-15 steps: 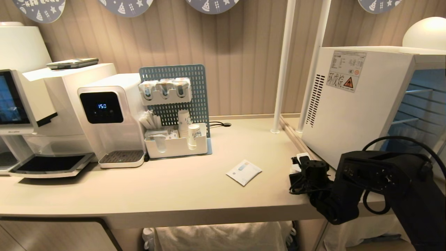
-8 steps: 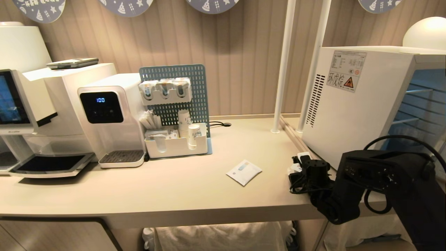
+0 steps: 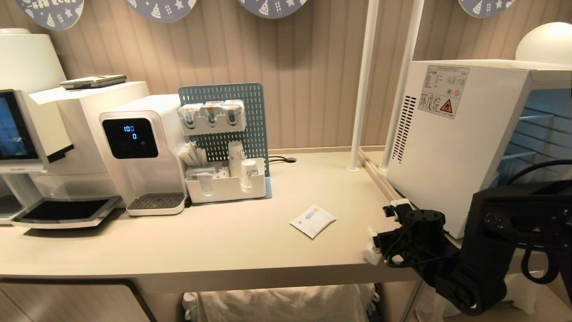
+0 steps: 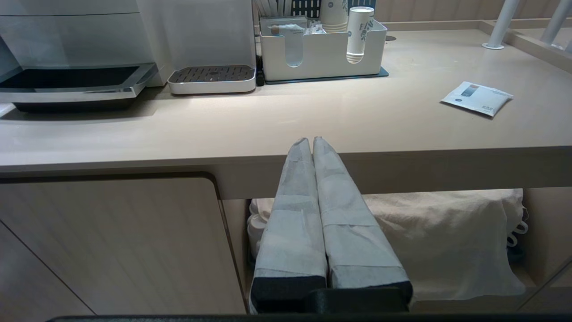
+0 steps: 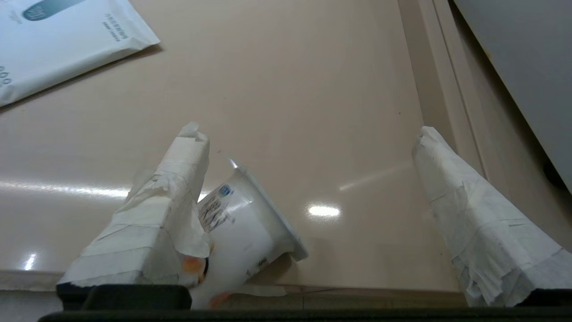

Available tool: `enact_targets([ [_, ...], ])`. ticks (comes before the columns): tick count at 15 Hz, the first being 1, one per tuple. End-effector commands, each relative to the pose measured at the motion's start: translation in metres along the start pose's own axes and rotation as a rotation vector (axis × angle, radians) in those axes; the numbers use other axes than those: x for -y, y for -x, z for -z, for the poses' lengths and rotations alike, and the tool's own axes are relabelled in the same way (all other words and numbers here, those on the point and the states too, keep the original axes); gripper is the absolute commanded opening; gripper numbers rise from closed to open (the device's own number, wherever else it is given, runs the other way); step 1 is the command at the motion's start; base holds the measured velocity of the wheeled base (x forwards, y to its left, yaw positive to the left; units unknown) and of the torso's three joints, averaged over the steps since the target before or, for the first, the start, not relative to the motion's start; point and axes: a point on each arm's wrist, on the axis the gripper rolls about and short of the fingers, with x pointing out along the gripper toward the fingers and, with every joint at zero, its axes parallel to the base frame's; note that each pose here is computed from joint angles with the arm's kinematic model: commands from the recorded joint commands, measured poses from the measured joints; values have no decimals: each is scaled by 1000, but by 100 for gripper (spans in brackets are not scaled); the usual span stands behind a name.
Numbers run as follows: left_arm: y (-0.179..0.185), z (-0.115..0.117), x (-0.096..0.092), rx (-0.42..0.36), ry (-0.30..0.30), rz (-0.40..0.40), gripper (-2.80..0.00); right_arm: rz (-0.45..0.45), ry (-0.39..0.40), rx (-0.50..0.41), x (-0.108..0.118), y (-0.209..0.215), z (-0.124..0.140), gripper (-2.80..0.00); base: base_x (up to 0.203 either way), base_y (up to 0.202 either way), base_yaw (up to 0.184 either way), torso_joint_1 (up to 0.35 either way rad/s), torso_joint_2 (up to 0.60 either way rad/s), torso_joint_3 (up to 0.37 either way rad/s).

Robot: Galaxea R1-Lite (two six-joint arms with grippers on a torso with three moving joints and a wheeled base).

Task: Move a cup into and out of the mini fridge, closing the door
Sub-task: Place the yoghurt on the table, then close the freezer door

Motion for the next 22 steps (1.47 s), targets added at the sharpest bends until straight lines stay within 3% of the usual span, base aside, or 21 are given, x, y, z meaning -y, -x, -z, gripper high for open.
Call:
enact_targets([
  [1,0,0,0,-2,1,0,-280,-9,-3,22,-1,10,-7,0,0,0,0,0,0,0],
  [7,0,0,0,-1,1,0,-280,-15,-6,-23,-8,0,10,0,0,0,0,0,0,0],
  [12,0,0,0,-2,2,0,-280,-11,-37,0,0,19,-2,0,0,0,0,0,0,0],
  [15,0,0,0,-2,1,0,-280,-23,-80,64,8,53,-24,0,0,0,0,0,0,0],
  [16,0,0,0,-1,2,0,-280,-27,-93,95,13,70,-32,-280,0,0,0,0,0,0],
  [19,0,0,0,-2,0,0,-280,42,-141,214,36,130,-54,-280,0,0,0,0,0,0],
  [22,0,0,0,-1,2,0,-280,308,-193,377,67,194,-76,-280,0,0,0,0,0,0],
])
